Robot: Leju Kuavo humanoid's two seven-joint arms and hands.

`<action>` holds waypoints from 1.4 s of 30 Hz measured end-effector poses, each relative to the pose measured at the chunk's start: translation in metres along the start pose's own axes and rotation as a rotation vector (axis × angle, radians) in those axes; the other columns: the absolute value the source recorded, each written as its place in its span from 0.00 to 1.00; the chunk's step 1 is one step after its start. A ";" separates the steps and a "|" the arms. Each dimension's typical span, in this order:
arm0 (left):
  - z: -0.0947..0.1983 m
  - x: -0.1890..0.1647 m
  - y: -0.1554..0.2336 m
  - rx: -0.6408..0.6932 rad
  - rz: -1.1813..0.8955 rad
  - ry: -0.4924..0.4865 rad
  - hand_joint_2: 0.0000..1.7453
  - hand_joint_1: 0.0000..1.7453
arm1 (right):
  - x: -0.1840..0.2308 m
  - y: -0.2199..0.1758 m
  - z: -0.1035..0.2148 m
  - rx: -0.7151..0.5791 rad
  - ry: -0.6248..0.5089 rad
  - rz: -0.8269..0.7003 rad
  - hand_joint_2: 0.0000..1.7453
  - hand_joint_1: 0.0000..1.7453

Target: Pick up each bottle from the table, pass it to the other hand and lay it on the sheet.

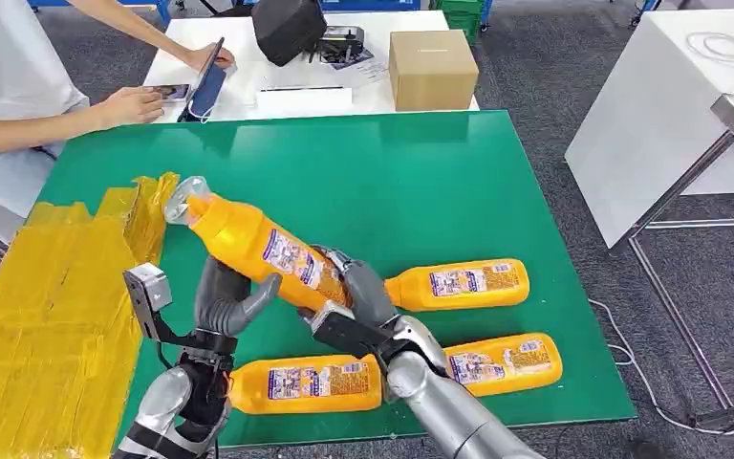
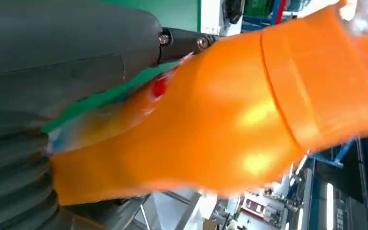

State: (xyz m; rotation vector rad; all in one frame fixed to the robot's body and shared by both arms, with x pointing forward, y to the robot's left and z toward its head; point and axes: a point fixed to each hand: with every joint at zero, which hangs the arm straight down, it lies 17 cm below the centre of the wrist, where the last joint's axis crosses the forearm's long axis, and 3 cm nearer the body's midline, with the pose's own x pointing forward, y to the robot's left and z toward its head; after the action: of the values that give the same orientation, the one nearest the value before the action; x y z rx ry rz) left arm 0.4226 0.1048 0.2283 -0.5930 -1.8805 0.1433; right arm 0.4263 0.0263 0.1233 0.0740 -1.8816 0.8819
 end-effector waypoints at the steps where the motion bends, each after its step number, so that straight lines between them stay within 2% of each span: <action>1: 0.000 0.000 0.000 0.000 0.000 0.000 1.00 0.00 | 0.001 0.002 0.000 0.005 -0.003 0.001 1.00 0.96; 11: -0.001 -0.002 0.003 0.008 0.012 0.005 1.00 0.00 | 0.023 0.015 0.001 0.034 -0.109 0.085 1.00 0.97; 12: -0.001 -0.002 0.004 0.008 0.013 0.007 1.00 0.02 | 0.024 0.016 0.001 0.035 -0.112 0.088 1.00 1.00; 13: -0.001 -0.003 0.004 0.010 0.014 0.010 1.00 1.00 | 0.025 0.016 0.001 0.037 -0.116 0.092 1.00 1.00; 15: 0.000 -0.005 0.006 0.017 0.020 0.015 1.00 1.00 | 0.025 0.016 0.001 0.040 -0.118 0.102 1.00 0.98; 28: -0.001 -0.003 0.018 0.077 0.012 -0.007 1.00 1.00 | 0.027 0.016 -0.001 0.038 -0.117 0.109 1.00 1.00; 29: -0.001 -0.003 0.018 0.079 0.011 -0.009 1.00 1.00 | 0.027 0.016 -0.001 0.039 -0.117 0.109 1.00 0.88; 30: -0.001 -0.002 0.020 0.085 0.007 -0.012 1.00 1.00 | 0.027 0.017 -0.001 0.038 -0.117 0.108 1.00 0.13; 31: -0.001 -0.001 0.021 0.090 0.005 -0.018 1.00 1.00 | 0.028 0.016 -0.001 0.036 -0.118 0.109 1.00 0.00; 37: -0.006 0.018 0.036 0.154 -0.103 -0.106 1.00 1.00 | 0.041 0.009 0.001 -0.030 -0.144 0.072 1.00 0.00; 42: -0.008 0.053 0.069 0.281 -0.376 -0.259 1.00 1.00 | 0.071 -0.014 0.003 -0.134 -0.212 0.031 1.00 0.00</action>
State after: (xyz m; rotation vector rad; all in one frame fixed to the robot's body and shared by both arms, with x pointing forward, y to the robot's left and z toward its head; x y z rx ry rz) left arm 0.4379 0.1882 0.2505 -0.0242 -2.1385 0.2407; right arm 0.3955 0.0375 0.1883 0.0581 -2.1404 0.7912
